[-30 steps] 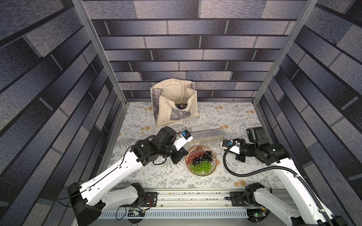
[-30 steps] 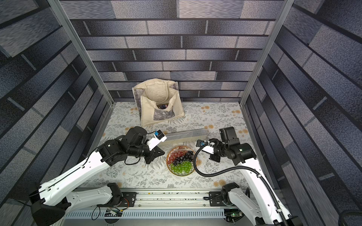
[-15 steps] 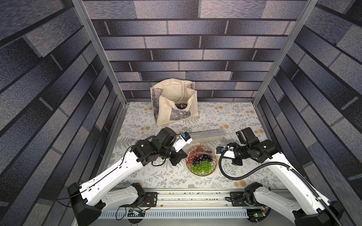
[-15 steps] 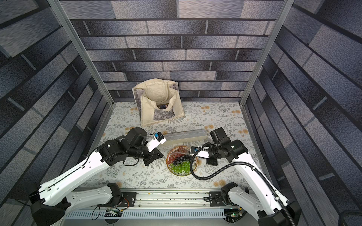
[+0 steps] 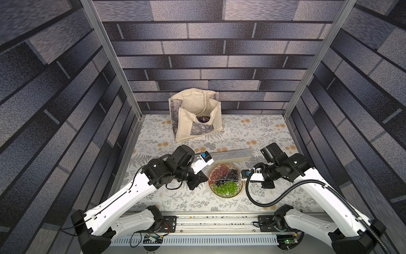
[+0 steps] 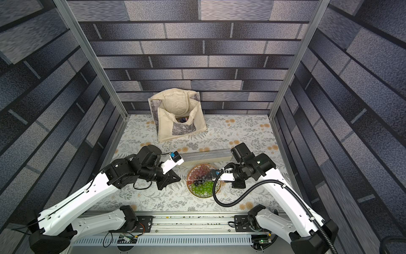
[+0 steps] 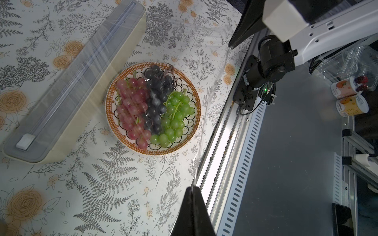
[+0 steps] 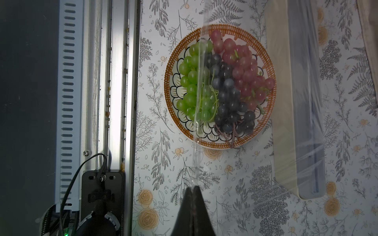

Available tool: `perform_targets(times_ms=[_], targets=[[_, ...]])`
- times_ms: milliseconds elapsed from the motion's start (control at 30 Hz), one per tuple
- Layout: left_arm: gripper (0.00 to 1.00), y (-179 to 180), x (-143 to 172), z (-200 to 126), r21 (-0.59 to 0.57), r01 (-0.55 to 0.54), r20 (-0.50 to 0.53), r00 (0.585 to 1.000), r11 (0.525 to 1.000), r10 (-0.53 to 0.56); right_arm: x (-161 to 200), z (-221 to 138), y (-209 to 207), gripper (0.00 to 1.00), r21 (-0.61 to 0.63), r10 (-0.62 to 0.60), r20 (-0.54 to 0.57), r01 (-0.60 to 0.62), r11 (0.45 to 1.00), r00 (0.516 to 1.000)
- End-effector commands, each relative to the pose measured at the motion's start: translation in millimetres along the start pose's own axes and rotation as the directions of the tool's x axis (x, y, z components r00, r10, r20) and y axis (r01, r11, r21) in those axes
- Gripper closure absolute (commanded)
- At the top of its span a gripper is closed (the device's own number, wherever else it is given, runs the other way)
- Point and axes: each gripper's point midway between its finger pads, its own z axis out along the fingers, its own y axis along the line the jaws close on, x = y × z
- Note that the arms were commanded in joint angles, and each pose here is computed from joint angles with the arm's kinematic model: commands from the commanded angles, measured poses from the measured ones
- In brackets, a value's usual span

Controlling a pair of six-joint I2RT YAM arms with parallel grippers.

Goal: Wrap the plate with plastic wrap
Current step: Cover the plate with plastic wrap.

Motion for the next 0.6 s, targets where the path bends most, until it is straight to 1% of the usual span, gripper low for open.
perform_targets(times_ms=[0,133,200,333,567], targets=[[1.0,-12.9,2.4,-4.4,0.062,-0.012,-0.005,1.0,0.998,0.012,9.5,-2.7,13.0,1.0,-0.05,-0.013,-0.063,0.01,0.999,0.998],[1.0,-13.3,11.4,6.6,0.079,0.005,-0.041,0.999,0.997,-0.001,10.0,2.3,16.2,1.0,-0.068,-0.017,-0.07,0.012,0.998,0.997],[1.0,-13.8,16.5,12.4,0.086,0.008,-0.064,0.998,0.996,-0.003,15.5,12.6,24.3,1.0,-0.103,-0.004,-0.085,-0.005,0.995,0.996],[1.0,-17.2,25.6,26.4,0.114,0.025,-0.098,0.995,0.993,-0.013,19.1,22.9,31.3,1.0,-0.132,-0.006,-0.099,-0.008,0.991,0.995],[1.0,-18.5,58.8,57.1,0.128,0.052,-0.219,0.976,0.99,-0.023,29.4,49.5,47.2,1.0,-0.196,-0.002,-0.152,-0.029,0.98,0.988]])
